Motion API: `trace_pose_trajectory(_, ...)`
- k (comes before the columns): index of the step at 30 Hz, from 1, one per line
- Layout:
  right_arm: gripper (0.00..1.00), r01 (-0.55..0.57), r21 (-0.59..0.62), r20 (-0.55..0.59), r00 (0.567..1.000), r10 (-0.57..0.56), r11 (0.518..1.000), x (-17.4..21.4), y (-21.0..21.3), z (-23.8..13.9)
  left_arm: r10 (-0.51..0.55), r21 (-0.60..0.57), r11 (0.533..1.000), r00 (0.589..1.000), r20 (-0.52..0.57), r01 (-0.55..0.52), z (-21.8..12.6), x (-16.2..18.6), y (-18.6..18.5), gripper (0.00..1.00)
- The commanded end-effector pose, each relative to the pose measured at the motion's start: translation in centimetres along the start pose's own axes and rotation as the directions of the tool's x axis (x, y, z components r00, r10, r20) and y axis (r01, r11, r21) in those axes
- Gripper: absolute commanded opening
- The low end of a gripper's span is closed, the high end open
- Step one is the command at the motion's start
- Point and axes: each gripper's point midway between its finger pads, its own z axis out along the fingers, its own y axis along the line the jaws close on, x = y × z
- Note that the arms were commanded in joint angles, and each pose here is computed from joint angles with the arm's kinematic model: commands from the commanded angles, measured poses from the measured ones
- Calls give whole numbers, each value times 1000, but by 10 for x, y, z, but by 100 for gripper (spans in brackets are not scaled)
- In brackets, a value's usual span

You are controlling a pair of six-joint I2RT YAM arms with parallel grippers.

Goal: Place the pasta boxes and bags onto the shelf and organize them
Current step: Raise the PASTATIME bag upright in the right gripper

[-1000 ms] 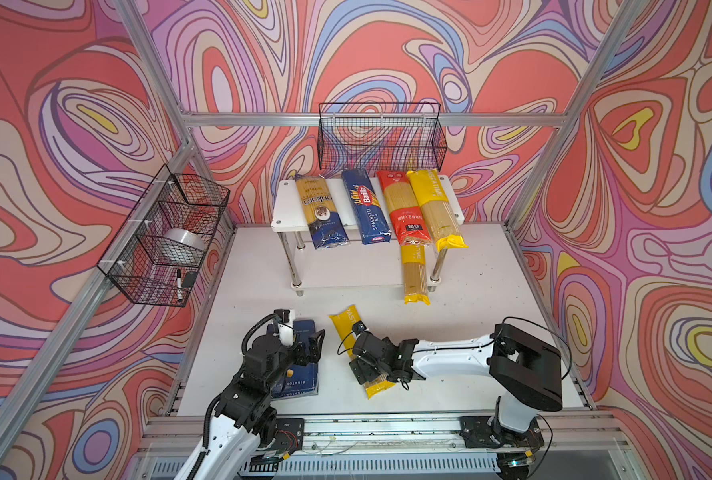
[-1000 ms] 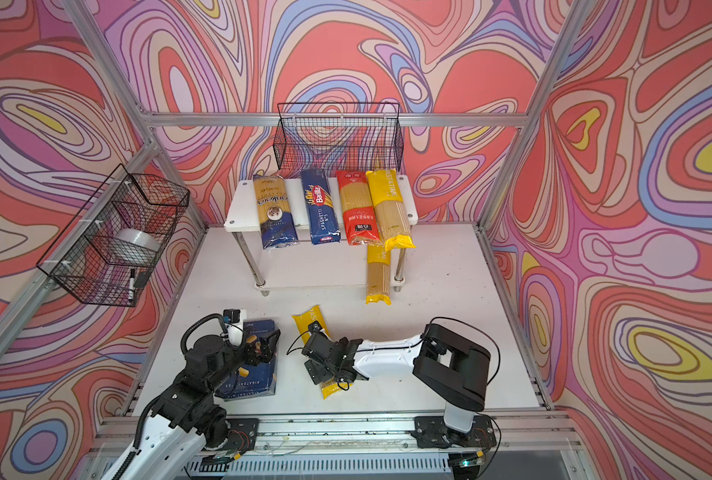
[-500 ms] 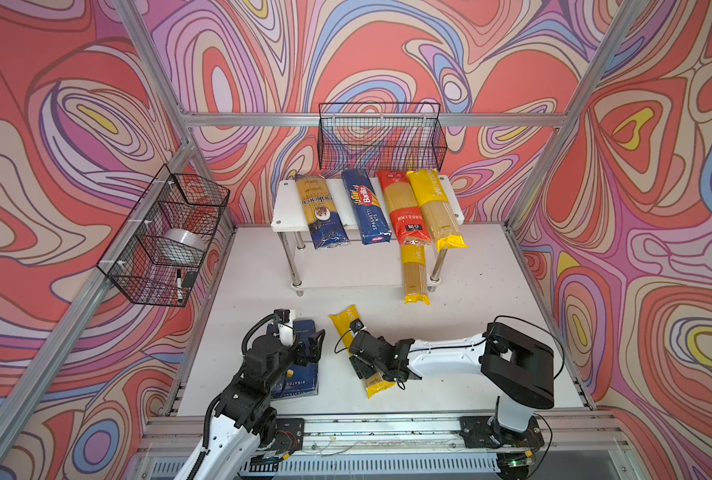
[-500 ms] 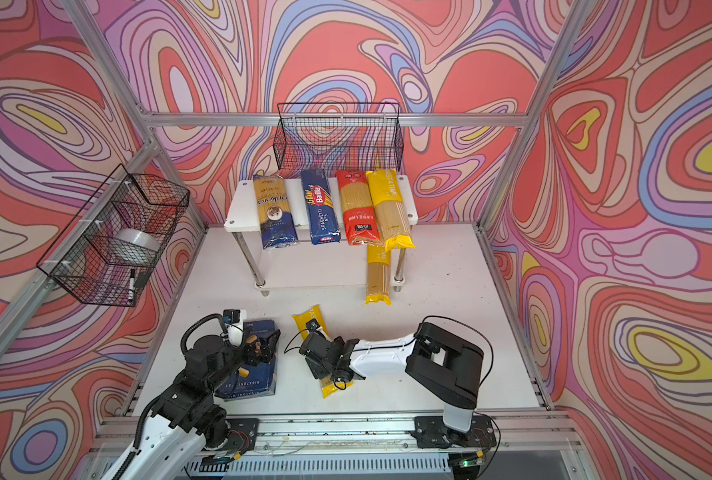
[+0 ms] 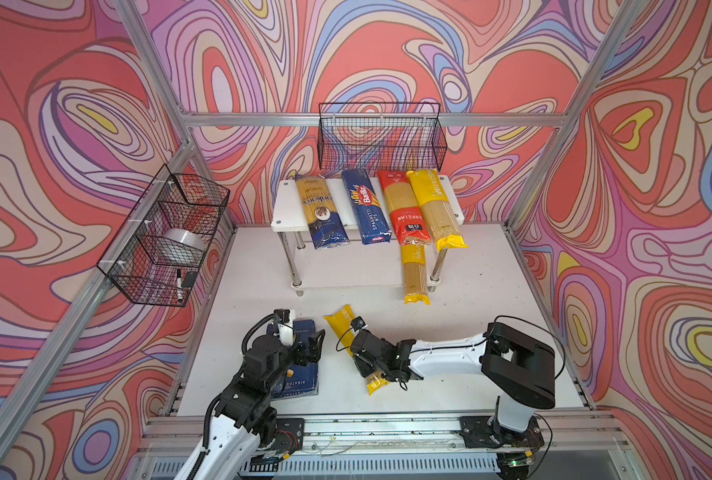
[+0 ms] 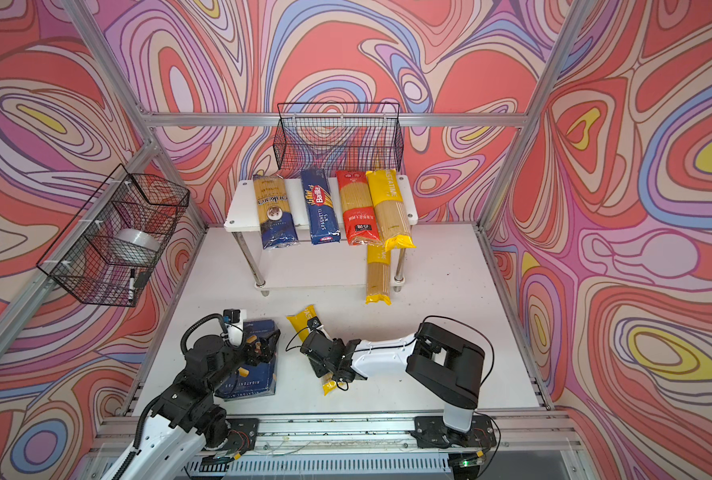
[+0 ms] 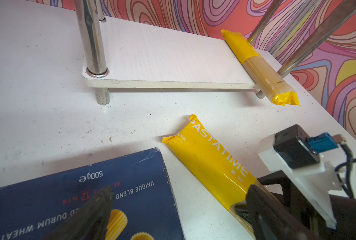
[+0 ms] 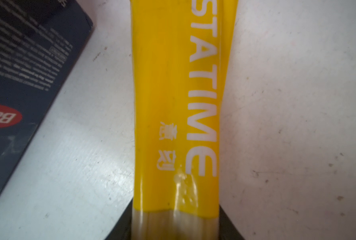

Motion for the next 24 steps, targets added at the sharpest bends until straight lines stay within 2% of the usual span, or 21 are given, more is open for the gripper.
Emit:
trace_pose_trajectory(1, 33, -16, 13, -62, 998, 16, 1000, 21, -8, 0, 1, -7, 1000, 1000, -17, -2, 1, 7, 2, 100)
trace_pose_trajectory(5, 21, -71, 11, -8, 997, 71, 997, 6, -9, -12, 1, -7, 1000, 1000, -15, -1, 1, 6, 2, 100)
trace_pose_trajectory(16, 1, -143, -25, 90, 985, 144, 989, -17, -10, -36, 1, -8, 1000, 1000, -16, -1, 1, 6, 2, 100)
trace_pose_trajectory(24, 0, -172, -49, 186, 966, 178, 984, -43, -14, -64, 1, -6, 1000, 1000, -16, -1, 1, 6, 2, 100)
